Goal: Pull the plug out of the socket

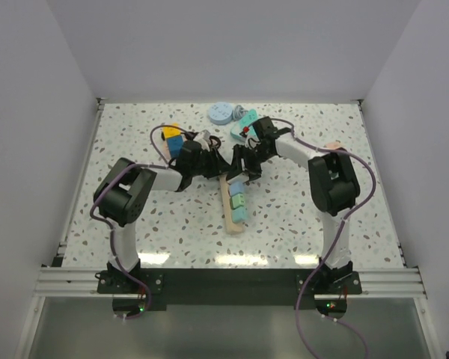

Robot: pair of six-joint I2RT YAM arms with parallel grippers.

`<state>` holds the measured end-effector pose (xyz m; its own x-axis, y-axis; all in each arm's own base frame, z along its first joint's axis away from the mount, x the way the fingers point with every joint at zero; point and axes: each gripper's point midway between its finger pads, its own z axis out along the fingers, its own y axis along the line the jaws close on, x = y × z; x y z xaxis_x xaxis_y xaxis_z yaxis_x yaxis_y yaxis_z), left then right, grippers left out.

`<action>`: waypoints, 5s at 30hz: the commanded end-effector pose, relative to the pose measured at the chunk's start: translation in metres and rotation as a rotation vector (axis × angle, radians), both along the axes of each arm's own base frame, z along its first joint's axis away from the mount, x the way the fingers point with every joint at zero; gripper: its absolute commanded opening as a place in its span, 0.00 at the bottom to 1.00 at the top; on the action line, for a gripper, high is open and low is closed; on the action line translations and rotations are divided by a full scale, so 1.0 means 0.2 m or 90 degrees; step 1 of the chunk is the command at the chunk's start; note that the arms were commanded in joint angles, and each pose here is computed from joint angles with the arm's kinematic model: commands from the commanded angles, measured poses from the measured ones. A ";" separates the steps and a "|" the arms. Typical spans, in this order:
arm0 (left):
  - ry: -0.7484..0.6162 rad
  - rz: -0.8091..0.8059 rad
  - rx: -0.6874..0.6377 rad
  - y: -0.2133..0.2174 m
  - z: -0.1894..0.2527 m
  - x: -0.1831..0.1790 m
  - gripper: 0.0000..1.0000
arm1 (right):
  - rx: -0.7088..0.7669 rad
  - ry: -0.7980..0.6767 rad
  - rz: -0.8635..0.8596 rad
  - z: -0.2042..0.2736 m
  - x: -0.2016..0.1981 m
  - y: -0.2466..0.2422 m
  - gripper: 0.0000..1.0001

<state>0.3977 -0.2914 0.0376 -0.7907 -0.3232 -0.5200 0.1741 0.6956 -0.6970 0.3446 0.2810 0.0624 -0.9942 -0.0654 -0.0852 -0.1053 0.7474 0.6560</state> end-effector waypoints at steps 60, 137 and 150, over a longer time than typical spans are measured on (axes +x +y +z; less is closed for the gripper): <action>0.050 -0.022 0.037 0.11 -0.02 -0.10 0.00 | -0.460 -0.002 -0.513 0.02 0.02 -1.63 0.22; 0.054 -0.020 -0.031 0.08 0.09 -0.20 0.77 | 0.039 -0.080 -0.030 0.10 -0.18 0.23 0.00; 0.096 -0.030 0.026 0.08 -0.08 -0.24 0.70 | -0.006 -0.109 -0.064 0.18 -0.09 0.09 0.00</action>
